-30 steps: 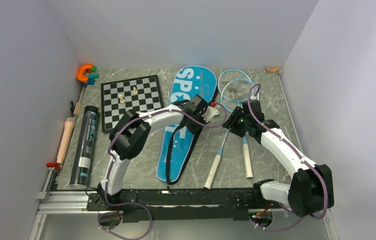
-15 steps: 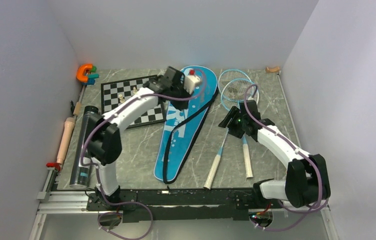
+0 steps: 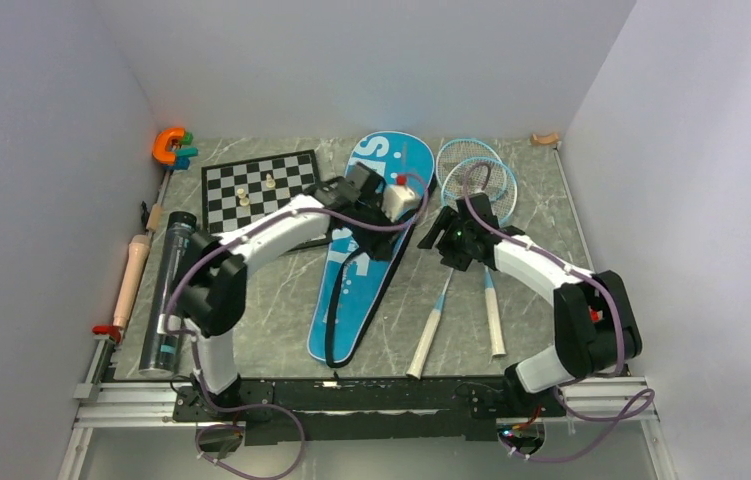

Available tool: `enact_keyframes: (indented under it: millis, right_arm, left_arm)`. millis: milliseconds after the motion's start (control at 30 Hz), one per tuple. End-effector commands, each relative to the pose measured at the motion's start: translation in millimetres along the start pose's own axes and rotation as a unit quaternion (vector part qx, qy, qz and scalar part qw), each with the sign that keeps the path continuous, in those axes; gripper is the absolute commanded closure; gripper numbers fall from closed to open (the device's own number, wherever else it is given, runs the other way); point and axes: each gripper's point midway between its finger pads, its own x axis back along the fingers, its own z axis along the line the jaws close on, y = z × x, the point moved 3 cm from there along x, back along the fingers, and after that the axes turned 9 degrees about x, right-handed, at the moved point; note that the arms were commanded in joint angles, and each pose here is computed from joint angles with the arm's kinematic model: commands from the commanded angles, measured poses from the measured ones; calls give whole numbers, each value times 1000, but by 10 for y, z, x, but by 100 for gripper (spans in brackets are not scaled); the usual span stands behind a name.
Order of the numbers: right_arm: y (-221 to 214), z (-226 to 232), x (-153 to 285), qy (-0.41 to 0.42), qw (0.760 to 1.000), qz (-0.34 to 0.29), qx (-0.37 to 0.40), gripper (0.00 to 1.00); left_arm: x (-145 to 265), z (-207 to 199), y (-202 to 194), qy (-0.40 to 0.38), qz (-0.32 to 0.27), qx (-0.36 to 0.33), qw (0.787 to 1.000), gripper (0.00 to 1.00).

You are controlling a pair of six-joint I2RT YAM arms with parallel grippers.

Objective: Pack up the badminton gear

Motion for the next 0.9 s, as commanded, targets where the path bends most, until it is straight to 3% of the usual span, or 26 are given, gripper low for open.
enact_keyframes:
  millis: [0, 267, 633, 767, 867]
  right_arm:
    - [173, 77, 274, 14, 998, -56, -8, 23]
    - [201, 72, 634, 29, 995, -89, -16, 18]
    - [147, 18, 656, 27, 996, -87, -24, 19]
    - [140, 4, 651, 26, 996, -86, -24, 21]
    - [147, -3, 655, 26, 996, -87, -24, 25]
  left_arm:
    - [-396, 56, -155, 20, 32, -16, 999, 36]
    - [-831, 202, -261, 58, 65, -48, 995, 32]
    - [-1065, 158, -417, 61, 83, -65, 993, 34]
    - [-1097, 174, -484, 72, 89, -73, 991, 44]
    - [-1085, 215, -528, 85, 92, -76, 989, 62]
